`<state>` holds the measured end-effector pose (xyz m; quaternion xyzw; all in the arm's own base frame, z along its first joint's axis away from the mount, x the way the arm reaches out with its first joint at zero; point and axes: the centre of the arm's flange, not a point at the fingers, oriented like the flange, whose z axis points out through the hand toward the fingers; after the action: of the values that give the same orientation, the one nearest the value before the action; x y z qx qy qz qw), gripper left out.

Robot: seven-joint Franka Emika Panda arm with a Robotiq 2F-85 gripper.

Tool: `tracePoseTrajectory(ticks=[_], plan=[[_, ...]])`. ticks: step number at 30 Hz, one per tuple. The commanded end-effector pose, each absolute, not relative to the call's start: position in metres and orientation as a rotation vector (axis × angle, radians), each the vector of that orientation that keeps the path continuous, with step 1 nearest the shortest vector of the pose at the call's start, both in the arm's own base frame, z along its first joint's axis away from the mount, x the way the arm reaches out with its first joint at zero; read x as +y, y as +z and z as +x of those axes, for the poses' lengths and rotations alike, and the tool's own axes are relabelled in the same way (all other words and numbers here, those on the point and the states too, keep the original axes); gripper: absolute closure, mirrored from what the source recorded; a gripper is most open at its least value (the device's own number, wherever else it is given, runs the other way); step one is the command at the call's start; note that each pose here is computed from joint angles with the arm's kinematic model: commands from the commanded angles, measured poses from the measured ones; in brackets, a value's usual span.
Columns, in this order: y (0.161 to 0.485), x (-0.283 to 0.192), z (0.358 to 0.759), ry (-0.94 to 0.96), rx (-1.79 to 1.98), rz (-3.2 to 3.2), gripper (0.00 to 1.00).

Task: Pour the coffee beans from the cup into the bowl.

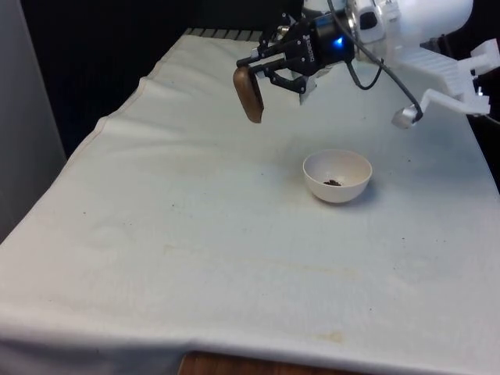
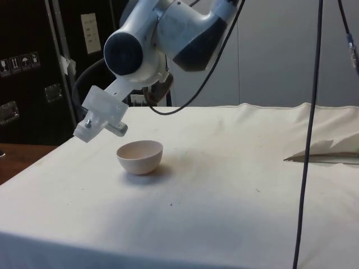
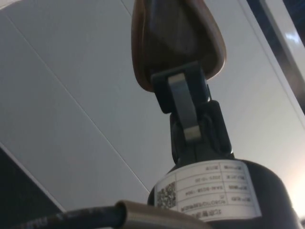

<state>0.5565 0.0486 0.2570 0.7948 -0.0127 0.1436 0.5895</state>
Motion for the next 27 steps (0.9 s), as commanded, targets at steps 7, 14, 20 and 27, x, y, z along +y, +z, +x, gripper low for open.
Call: tracePoseTrajectory(ticks=[7,14,20,27], plan=[[0.257,0.034,0.558,0.327,-0.039,1.907,1.0],[0.255,0.022,0.56,0.325,-0.052,1.944,1.0],[0.253,0.013,0.561,0.319,-0.063,1.971,1.0],[0.251,-0.002,0.563,0.313,-0.08,2.021,1.0]])
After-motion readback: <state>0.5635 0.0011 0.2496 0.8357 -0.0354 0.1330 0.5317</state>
